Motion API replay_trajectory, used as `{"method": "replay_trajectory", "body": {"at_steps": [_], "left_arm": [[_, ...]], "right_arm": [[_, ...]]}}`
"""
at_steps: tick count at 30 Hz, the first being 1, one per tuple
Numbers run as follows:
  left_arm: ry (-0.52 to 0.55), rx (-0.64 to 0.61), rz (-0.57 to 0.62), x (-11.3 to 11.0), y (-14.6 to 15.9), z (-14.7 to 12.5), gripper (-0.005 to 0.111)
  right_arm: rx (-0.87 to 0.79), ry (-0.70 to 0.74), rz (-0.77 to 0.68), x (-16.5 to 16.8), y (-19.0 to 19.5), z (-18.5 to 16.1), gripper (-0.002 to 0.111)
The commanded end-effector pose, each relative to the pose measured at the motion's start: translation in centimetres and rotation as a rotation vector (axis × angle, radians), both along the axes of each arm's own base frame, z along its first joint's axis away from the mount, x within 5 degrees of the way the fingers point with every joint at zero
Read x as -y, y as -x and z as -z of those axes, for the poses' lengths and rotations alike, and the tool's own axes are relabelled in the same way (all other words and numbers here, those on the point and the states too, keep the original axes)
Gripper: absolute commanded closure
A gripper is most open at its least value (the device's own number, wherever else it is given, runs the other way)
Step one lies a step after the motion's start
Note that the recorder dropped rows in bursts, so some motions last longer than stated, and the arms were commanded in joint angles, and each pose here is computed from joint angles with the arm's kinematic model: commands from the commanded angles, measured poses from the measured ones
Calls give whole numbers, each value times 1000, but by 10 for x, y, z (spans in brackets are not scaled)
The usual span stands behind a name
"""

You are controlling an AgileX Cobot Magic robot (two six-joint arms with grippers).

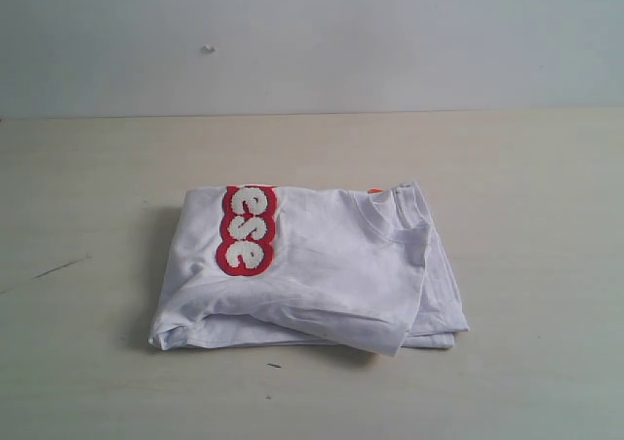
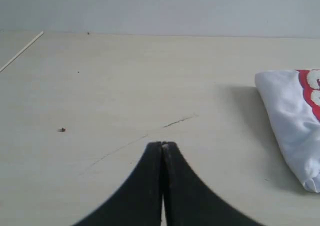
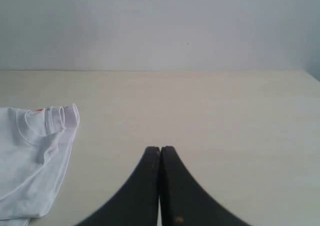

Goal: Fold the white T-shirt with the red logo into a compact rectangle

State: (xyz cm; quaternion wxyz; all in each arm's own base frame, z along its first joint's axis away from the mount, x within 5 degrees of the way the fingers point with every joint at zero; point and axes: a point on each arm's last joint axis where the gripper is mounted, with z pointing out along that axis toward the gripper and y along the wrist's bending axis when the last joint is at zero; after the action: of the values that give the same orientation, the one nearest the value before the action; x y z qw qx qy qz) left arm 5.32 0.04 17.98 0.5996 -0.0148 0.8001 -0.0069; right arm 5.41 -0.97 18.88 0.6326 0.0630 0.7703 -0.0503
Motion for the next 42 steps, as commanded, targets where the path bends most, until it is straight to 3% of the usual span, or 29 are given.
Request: {"method": "replay_trajectory", "body": {"at_steps": [1,42], "left_arm": [[4,18,-5,0,0,-2,107],[4,18,-5,0,0,-2,107]], "right_arm": [[0,-6,1,0,0,1,108],[-12,-20,-26,-3,0,3,108]]}}
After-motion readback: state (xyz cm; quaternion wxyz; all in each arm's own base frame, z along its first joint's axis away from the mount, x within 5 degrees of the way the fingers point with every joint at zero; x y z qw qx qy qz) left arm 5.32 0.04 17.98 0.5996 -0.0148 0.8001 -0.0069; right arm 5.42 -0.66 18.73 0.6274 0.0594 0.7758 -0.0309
